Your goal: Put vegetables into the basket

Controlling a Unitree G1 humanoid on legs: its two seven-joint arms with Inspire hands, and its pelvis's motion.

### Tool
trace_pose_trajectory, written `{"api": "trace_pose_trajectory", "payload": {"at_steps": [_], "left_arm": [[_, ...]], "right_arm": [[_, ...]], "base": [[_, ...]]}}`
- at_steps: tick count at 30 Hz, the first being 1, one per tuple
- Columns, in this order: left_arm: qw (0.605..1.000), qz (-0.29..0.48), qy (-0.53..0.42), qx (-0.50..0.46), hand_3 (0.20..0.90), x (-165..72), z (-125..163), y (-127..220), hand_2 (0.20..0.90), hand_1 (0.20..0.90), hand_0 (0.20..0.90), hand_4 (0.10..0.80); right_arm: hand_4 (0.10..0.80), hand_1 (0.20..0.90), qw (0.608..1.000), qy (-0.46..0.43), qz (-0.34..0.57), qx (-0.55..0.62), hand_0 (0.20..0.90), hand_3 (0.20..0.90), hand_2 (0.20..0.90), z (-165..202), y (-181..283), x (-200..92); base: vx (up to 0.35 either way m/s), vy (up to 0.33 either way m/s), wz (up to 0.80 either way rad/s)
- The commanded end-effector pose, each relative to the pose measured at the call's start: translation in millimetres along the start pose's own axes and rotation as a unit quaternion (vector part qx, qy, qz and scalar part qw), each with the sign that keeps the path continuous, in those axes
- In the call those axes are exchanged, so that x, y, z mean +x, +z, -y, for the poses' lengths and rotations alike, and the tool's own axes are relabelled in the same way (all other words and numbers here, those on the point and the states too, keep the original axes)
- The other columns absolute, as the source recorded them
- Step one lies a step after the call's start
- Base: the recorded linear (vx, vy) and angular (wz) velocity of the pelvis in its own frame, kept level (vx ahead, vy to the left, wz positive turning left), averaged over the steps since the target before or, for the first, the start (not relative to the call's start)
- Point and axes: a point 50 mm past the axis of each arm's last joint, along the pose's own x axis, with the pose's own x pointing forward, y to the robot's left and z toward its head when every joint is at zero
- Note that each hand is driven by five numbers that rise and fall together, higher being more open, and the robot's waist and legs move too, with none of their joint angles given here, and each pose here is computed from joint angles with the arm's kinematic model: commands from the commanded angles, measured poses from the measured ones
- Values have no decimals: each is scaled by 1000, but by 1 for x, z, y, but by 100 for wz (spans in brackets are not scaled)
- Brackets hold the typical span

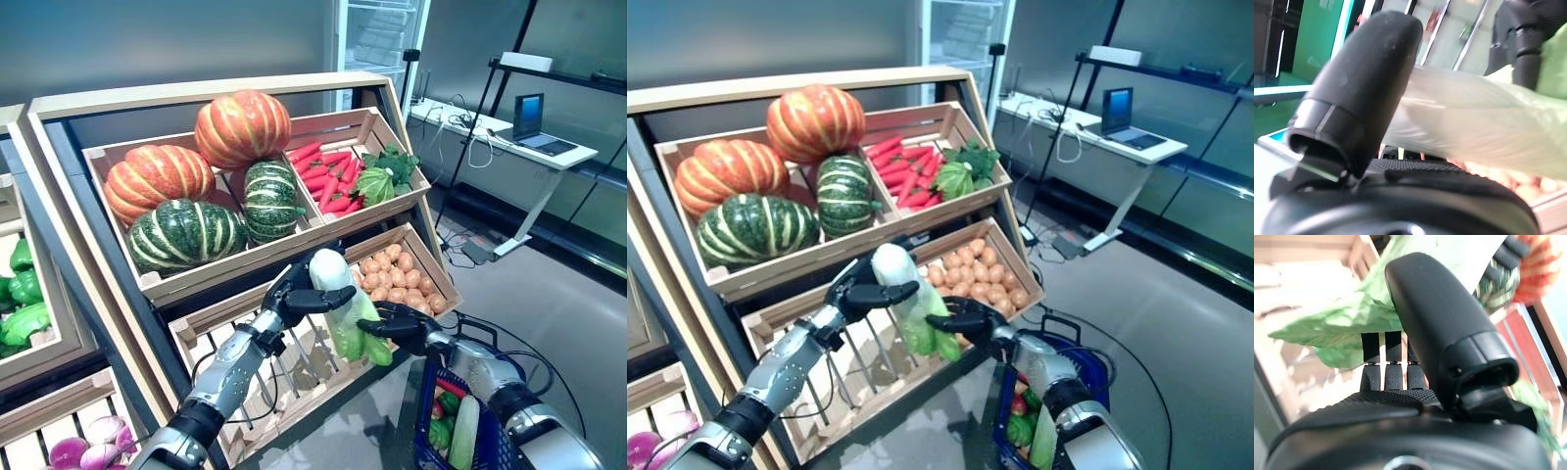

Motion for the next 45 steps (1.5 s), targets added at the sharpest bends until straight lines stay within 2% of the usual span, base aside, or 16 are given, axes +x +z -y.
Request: {"api": "trace_pose_trajectory", "payload": {"at_steps": [1,11,21,29,40,45], "left_arm": [[988,124,-69,56,900,20,16,62,900,900,900,800],[986,136,-22,95,900,7,-8,80,900,900,900,800],[984,152,22,95,900,-2,-22,80,900,900,900,800],[970,211,4,123,900,18,-8,112,900,900,900,800],[963,239,-36,123,900,31,9,118,900,900,900,800],[959,259,-41,111,900,34,14,122,900,900,900,800]], "right_arm": [[400,300,986,-105,131,-9,300,300,300,50,63,-34],[400,300,971,-196,134,15,300,300,300,95,48,-78],[400,300,957,-268,103,48,300,300,300,116,24,-98],[400,300,927,-321,150,120,300,300,300,116,51,-85],[400,300,887,-387,208,142,300,300,300,128,99,-106],[400,300,856,-425,236,177,300,300,300,134,116,-119]], "base": [[0,0,0],[11,-15,-9],[16,-10,-7],[-273,-37,0],[-116,3,15],[-67,13,6]]}}
